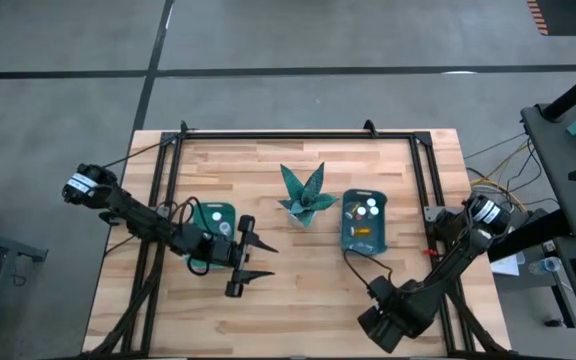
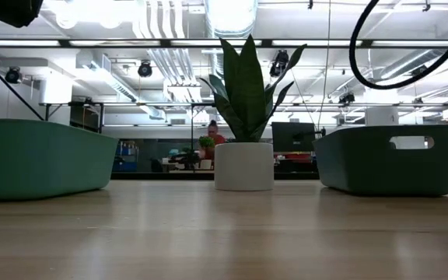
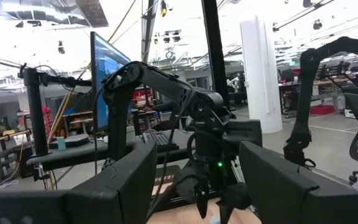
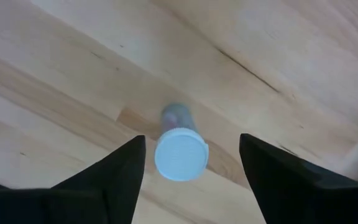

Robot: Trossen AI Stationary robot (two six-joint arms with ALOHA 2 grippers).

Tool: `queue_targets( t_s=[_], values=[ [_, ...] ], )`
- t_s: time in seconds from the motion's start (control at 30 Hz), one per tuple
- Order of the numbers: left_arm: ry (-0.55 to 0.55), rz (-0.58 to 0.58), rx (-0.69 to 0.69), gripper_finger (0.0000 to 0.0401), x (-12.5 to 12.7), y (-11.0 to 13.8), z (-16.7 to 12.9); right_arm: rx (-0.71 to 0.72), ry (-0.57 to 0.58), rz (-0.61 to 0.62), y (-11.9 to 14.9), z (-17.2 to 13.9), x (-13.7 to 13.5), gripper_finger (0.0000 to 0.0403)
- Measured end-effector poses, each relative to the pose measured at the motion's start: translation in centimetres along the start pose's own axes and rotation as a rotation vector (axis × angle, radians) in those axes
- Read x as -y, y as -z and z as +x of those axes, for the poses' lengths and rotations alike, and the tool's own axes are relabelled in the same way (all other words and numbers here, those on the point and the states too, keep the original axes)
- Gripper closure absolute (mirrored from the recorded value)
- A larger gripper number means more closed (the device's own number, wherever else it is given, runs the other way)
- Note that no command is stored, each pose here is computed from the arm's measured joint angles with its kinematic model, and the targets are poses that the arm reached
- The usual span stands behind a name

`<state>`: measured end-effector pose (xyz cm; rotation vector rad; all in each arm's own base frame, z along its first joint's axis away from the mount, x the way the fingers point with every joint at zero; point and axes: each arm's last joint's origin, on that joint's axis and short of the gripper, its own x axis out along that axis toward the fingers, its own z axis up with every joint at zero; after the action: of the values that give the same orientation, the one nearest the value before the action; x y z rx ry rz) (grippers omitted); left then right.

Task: Pick and place medicine bottles into bin by pill shape (circle, oval)
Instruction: Put the blue capsule bottle into the green bin

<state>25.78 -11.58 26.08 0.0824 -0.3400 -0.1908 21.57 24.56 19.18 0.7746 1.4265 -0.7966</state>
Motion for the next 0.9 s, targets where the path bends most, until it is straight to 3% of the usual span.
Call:
queue_targets(
  t_s=[0.73, 0.9],
  values=[
    [-0.03, 0.03, -0.001, 0.0189, -0.11, -0.12, 0.04, 0.016, -0.035, 0.001, 0.04, 0.25, -0.43, 0.0293],
    [-0.03, 0.03, -0.001, 0.0189, -0.11, -0.13, 0.05, 0.013, -0.045, -0.01, 0.06, 0.24, -0.52, 0.0299]
  ],
)
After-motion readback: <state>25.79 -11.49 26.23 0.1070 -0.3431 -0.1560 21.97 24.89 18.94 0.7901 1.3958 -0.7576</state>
